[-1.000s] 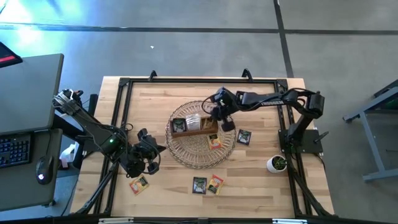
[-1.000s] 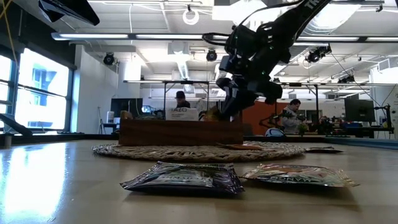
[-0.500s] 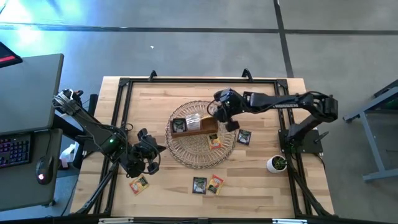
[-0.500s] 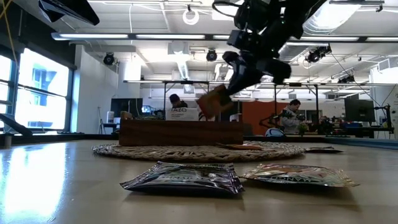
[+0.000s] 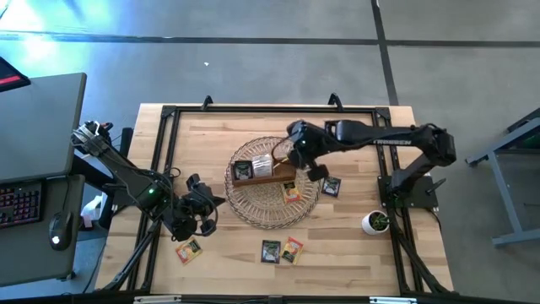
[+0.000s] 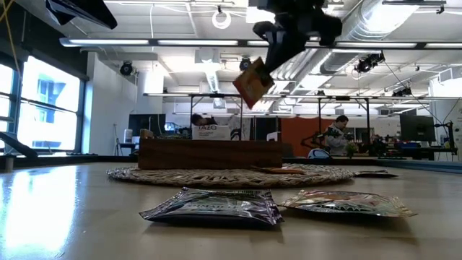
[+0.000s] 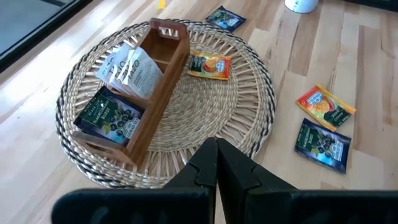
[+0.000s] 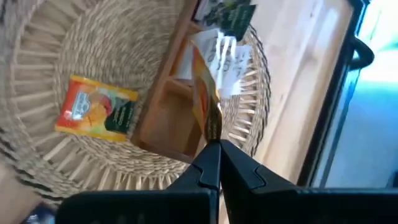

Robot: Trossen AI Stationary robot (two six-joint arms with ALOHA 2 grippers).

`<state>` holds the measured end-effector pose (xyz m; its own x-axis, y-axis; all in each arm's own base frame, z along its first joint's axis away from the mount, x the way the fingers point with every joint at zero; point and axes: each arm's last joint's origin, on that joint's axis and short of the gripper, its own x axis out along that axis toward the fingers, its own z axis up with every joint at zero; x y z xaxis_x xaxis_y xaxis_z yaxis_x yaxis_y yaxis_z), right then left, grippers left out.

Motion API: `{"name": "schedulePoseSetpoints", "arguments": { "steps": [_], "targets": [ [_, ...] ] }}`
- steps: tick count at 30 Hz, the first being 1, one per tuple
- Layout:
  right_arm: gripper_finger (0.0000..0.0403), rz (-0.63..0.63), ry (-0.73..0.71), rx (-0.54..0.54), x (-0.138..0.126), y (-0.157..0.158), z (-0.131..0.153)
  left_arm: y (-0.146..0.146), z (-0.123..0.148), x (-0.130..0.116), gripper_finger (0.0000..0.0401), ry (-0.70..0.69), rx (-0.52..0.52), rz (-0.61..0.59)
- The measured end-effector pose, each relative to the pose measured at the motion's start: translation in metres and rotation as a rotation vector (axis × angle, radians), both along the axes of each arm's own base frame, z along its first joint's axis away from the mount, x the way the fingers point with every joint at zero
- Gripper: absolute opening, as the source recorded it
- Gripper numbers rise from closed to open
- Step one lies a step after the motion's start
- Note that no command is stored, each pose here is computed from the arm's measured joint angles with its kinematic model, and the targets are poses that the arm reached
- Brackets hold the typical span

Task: Pick & Place Tea
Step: Put the yellow tea bag into the right section of the brown wooden organizer

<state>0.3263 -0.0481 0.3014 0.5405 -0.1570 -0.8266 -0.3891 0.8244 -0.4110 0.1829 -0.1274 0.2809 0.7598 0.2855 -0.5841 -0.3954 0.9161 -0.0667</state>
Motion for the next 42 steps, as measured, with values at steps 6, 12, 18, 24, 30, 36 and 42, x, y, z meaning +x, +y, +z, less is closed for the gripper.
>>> {"name": "schedulePoseSetpoints", "arguments": {
  "steps": [6,12,18,24,30,36,42],
  "targets": [
    [0.0000,-0.097,0.213,0.064,0.024,-0.006,-0.012,0.000,0.000,0.000,0.0000,-0.002,0.003,0.002],
    [0.0000,-0.107,0.372,0.048,0.056,-0.010,-0.035,0.000,0.000,0.000,0.0000,0.001,0.003,0.001],
    [0.0000,-0.135,0.471,-0.023,0.078,-0.017,-0.049,0.000,0.000,0.000,0.0000,0.012,0.019,-0.016],
    [0.0003,-0.105,0.477,-0.062,0.085,-0.018,-0.055,0.000,0.000,0.000,0.0000,0.018,0.015,-0.023],
    [0.0045,-0.095,0.478,-0.075,0.085,-0.019,-0.059,0.000,0.000,0.000,0.0000,0.018,0.015,-0.023],
    [0.0113,-0.104,0.451,-0.185,0.090,-0.015,-0.057,0.000,0.000,0.000,0.0000,0.017,0.016,-0.022],
    [0.0144,-0.097,0.513,-0.339,0.080,0.007,-0.045,0.000,0.000,0.000,0.0000,0.006,0.027,-0.011]
  ]
}}
